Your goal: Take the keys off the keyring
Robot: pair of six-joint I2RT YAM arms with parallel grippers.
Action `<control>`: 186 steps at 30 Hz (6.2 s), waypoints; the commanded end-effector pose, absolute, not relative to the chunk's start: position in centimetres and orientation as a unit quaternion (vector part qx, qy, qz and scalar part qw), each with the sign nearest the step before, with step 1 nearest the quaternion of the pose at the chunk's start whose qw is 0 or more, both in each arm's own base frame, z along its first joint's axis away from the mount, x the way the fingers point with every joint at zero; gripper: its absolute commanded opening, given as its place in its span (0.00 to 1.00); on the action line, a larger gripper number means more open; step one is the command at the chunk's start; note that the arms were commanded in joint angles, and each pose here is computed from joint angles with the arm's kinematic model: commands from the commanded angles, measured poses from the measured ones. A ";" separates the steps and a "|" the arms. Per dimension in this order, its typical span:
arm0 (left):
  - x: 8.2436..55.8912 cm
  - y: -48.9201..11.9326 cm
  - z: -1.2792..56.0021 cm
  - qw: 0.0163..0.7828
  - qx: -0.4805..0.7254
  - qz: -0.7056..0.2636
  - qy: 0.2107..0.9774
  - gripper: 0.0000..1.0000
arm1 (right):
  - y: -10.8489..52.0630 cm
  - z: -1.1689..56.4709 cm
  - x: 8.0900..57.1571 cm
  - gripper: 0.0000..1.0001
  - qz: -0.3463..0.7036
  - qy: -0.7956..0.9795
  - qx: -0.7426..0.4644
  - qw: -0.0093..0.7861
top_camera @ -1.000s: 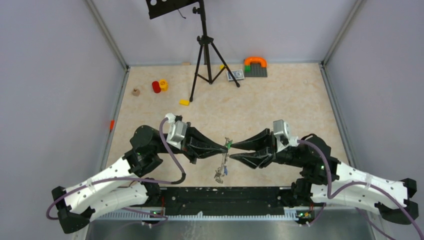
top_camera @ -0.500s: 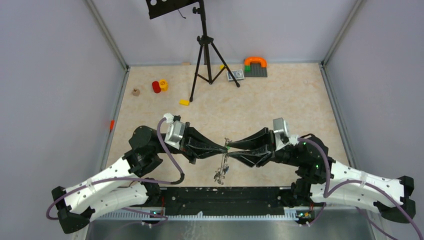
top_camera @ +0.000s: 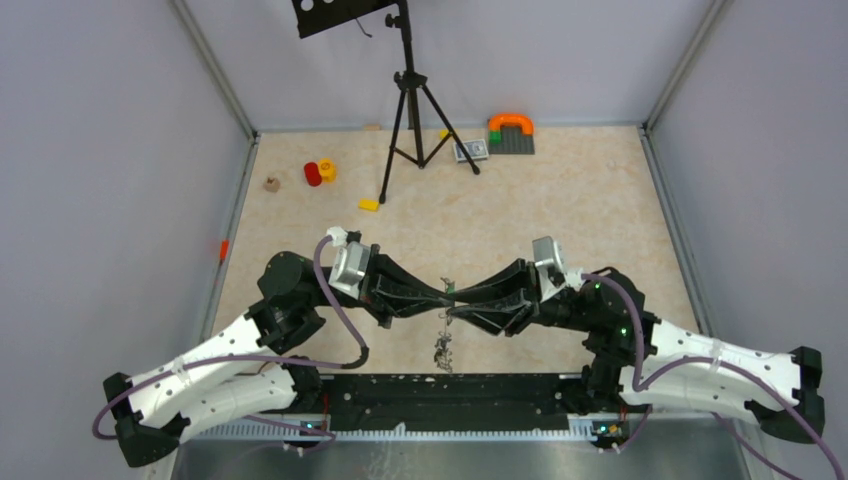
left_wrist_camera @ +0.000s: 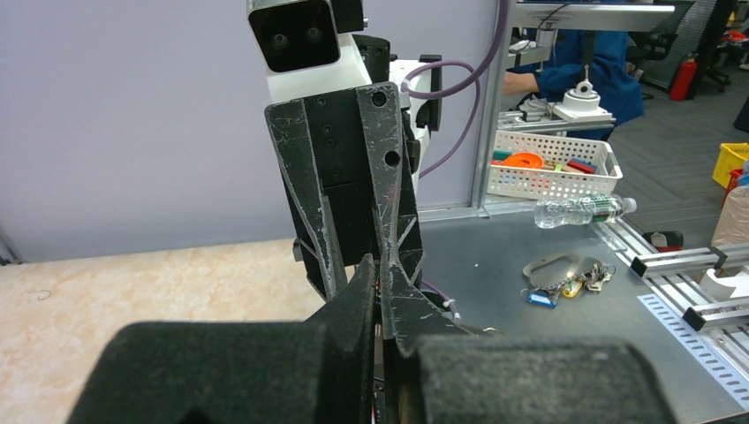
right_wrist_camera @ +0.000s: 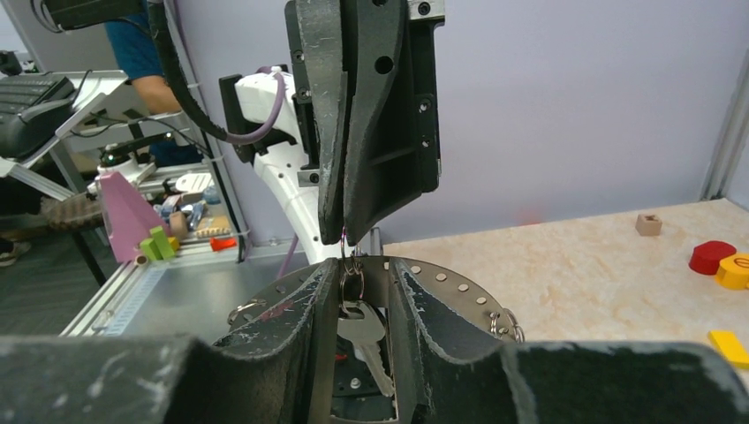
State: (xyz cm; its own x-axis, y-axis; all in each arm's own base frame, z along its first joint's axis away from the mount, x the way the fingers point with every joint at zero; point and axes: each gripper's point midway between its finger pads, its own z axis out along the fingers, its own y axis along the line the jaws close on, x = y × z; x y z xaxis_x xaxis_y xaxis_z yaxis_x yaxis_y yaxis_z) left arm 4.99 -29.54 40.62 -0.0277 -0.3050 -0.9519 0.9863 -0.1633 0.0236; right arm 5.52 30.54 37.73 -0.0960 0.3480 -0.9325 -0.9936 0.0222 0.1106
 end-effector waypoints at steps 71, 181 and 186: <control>8.2 -29.1 37.7 0.453 0.569 -0.445 0.522 0.62 | 28.1 37.9 8.6 0.00 0.330 0.641 -0.544 0.431; 8.0 -29.6 37.4 0.517 0.499 -0.503 0.480 0.00 | 27.8 40.9 8.2 0.34 0.435 0.550 -0.441 0.560; 7.7 -29.4 37.9 0.526 0.489 -0.515 0.467 0.00 | 28.4 38.0 6.9 0.31 0.467 0.549 -0.447 0.530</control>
State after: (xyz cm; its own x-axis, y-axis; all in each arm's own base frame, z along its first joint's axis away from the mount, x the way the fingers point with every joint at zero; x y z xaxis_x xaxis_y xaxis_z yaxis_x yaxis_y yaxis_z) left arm 8.02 -29.58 34.21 -0.0160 0.0550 -0.9984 0.9998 -0.0102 -0.0166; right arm 7.82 27.47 38.83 0.0070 -0.0430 -0.9991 -0.9772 0.2118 -0.0160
